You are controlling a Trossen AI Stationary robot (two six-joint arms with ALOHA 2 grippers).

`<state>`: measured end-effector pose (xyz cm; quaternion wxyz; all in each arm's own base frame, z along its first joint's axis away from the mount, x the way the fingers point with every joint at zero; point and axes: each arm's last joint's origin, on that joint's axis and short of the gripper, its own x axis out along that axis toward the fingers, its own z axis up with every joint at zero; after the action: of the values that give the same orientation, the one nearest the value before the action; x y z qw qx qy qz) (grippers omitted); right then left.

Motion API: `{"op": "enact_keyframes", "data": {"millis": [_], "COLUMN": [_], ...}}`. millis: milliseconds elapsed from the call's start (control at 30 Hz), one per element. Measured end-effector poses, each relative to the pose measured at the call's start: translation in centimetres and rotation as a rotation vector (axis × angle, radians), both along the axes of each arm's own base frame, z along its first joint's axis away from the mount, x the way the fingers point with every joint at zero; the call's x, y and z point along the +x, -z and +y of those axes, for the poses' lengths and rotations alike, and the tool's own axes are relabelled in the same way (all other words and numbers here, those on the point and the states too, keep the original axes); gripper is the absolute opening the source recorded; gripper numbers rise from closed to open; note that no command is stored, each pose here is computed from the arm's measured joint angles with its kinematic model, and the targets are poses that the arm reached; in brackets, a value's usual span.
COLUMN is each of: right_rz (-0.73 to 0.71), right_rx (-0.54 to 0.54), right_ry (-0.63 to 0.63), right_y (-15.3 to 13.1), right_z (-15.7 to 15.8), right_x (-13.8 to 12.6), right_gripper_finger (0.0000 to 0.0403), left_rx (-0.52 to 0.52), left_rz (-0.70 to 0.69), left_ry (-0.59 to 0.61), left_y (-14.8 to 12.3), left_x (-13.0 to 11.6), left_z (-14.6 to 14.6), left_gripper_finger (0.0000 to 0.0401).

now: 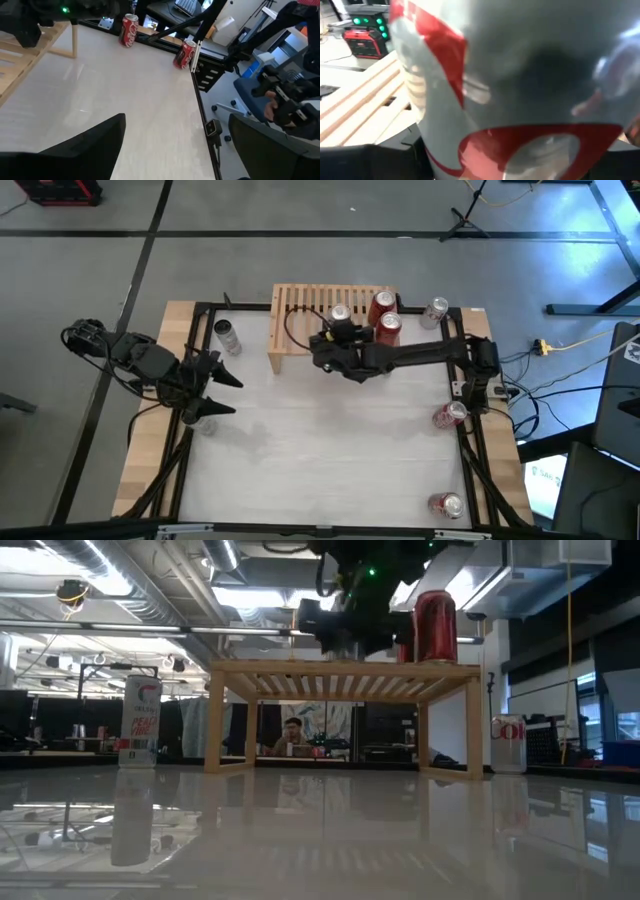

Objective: Place canned beverage on shelf
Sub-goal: Put the bottom silver soda can on the shelf

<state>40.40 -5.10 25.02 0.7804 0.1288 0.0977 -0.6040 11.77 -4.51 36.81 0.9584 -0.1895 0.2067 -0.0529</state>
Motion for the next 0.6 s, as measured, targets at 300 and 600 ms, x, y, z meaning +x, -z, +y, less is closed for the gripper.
{"op": "enact_keyframes", "data": {"millis": [300, 600], "right_rz": [0.005, 0.002], "right_rx": [0.015, 0.022], "right_ry": [0.027, 0.028], "right_y": [0.17, 0.13], "right_z": [-0.72, -1.01], "right_x": [-0.34, -0.37], "right_gripper_finger": [0.0281, 0.0284], "left_rx": [-0.003, -0.003], "left_rz": [0.0, 0.0], "left_ry": [0.007, 0.007], "left_y": [0.0, -0.01], "left_x": [0.01, 0.0], "left_z": [-0.03, -0.03], "left_gripper_finger": [0.0348, 0.0348]}}
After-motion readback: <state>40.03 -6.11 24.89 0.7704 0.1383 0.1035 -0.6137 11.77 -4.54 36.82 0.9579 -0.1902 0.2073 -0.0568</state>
